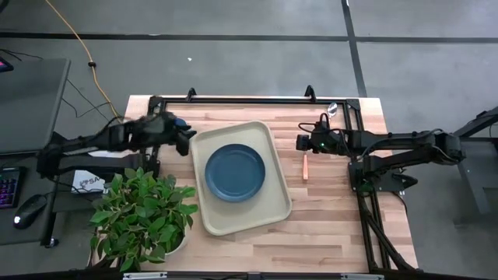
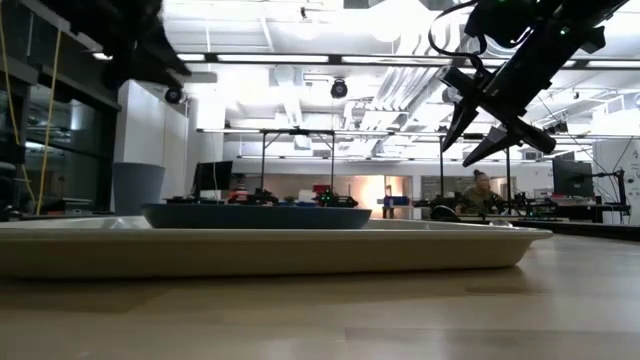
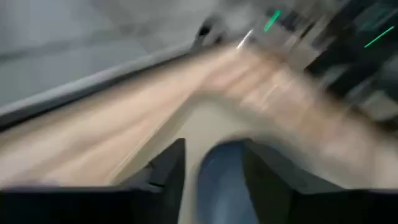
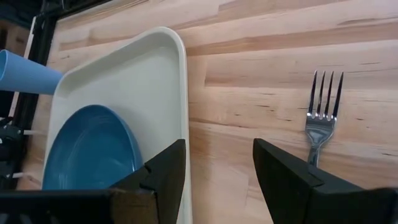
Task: Pick and place plate/cup/fork/spoon on tray
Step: Put the blue cup on the white serving tray to the top right of the blue plate
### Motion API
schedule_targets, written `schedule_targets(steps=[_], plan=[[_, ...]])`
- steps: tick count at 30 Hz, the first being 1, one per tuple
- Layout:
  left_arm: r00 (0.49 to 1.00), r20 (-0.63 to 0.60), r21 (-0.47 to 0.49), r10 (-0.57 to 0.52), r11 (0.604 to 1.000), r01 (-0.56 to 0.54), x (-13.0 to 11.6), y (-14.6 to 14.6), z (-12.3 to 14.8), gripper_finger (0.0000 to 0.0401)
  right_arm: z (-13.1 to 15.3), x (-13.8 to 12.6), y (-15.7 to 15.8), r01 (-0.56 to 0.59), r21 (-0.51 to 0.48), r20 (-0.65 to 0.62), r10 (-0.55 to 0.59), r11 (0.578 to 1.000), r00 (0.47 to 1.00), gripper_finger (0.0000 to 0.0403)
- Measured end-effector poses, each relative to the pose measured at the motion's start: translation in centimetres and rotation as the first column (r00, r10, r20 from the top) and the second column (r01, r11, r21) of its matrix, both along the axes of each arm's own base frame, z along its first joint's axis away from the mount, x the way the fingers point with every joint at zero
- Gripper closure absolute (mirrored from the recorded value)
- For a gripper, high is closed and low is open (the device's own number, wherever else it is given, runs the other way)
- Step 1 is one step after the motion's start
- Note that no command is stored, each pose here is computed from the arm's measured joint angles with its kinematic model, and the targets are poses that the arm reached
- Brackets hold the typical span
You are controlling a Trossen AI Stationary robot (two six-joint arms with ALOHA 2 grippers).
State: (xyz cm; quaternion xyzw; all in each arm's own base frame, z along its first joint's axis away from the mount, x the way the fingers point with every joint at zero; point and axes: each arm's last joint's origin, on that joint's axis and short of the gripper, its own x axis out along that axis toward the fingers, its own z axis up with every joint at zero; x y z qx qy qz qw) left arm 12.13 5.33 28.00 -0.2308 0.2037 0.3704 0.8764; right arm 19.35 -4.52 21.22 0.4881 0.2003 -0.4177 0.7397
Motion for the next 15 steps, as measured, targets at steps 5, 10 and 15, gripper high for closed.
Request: schedule_targets(steps=[5,10,15], plan=[[0.924,-0.382,-0.140,0.017,0.987,-0.076,0.8,2.1,1.3,0.0180,0.0,0.0,0.0,-0.031,-0.030,-0.028,0.030,0.999,0.999,0.0224],[0.811,-0.585,-0.213,0.028,0.959,-0.187,2.1,5.1,0.2,0.0161,0.0,0.0,0.0,-0.049,-0.044,-0.040,0.048,0.998,0.998,0.0224],[0.772,-0.630,-0.369,-0.083,0.907,-0.203,2.9,7.5,-2.2,0.0166,-0.1,-0.1,0.0,-0.056,-0.049,-0.048,0.054,0.997,0.997,0.0224]])
